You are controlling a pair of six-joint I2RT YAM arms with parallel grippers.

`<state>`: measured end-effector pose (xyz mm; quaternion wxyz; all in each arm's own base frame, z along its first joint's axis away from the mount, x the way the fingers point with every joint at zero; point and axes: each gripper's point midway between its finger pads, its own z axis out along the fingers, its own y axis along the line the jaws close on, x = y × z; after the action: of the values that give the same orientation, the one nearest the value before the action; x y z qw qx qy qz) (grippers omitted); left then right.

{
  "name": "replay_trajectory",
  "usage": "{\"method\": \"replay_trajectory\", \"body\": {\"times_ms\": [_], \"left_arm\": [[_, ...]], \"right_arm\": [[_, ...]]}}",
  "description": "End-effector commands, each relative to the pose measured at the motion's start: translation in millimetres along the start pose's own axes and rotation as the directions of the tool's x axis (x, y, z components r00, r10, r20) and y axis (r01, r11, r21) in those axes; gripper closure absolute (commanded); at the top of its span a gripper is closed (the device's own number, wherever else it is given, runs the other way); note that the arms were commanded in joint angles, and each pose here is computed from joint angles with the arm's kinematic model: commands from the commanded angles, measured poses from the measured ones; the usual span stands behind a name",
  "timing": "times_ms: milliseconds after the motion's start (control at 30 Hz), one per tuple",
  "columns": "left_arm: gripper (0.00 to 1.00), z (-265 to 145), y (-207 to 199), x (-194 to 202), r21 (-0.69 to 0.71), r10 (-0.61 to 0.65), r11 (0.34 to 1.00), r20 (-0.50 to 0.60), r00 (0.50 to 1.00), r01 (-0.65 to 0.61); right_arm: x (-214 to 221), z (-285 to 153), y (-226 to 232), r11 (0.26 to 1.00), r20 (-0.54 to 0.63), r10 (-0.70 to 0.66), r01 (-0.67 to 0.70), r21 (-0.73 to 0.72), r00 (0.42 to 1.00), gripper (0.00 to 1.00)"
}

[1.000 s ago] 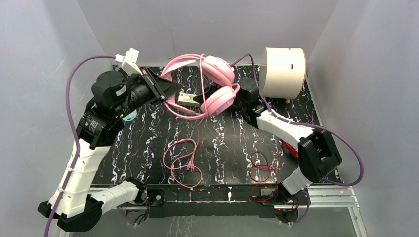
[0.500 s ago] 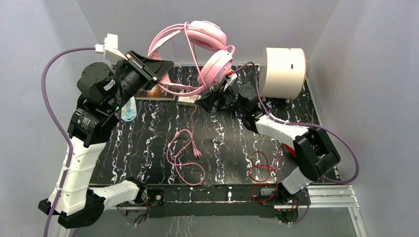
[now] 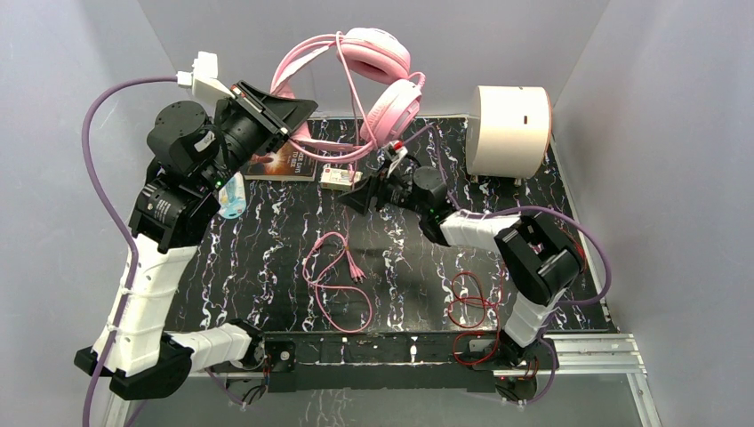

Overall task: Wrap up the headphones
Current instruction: Wrap the headphones cable around the headphones.

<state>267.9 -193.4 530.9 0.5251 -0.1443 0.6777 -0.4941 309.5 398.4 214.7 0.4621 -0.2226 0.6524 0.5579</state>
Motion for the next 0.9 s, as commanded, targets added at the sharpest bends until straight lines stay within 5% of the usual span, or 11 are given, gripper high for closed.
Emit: {"method": "replay_trajectory", "body": {"times_ms": [0, 67, 367, 500, 600, 733, 867], "left_arm": [[1.0, -23.5, -58.7, -39.8, 0.188, -0.045, 0.982, 0.131, 0.99, 0.02], [1.0, -23.7, -59.3, -40.7, 0.191, -0.048, 0.981, 0.135, 0.99, 0.022], [1.0, -11.2, -51.7, -58.8, 0.141, -0.03, 0.99, 0.229, 0.973, -0.002], [1.0, -0.7, -38.5, -78.8, 0.041, 0.071, 0.995, 0.326, 0.943, -0.089], [1.0, 25.0, -5.6, -93.7, -0.166, 0.234, 0.969, 0.358, 0.904, -0.185], [1.0, 47.4, 33.7, -123.0, -0.432, 0.495, 0.84, 0.364, 0.789, -0.328], [1.0, 50.1, 63.3, -158.7, -0.611, 0.631, 0.724, 0.399, 0.665, -0.32]], "right_arm": [[-19.7, 4.5, 31.4, 0.991, 0.109, -0.057, 0.069, -0.118, 0.992, 0.13], [-18.4, 9.2, 26.8, 0.991, 0.11, -0.058, 0.071, -0.111, 0.992, 0.22], [4.4, 25.7, 28.7, 0.969, 0.121, -0.011, 0.041, -0.243, 0.993, 0.99], [32.7, 7.9, 33.5, 0.969, 0.037, -0.005, 0.014, -0.246, 0.999, 1.0], [66.6, -21.6, 39.9, 0.981, -0.064, -0.045, 0.032, -0.193, 0.997, 1.0], [102.6, -76.3, 52.0, 0.989, -0.205, -0.11, 0.086, -0.122, 0.973, 1.0], [120.8, -112.5, 82.4, 0.964, -0.304, -0.258, 0.222, -0.149, 0.917, 1.0]]}}
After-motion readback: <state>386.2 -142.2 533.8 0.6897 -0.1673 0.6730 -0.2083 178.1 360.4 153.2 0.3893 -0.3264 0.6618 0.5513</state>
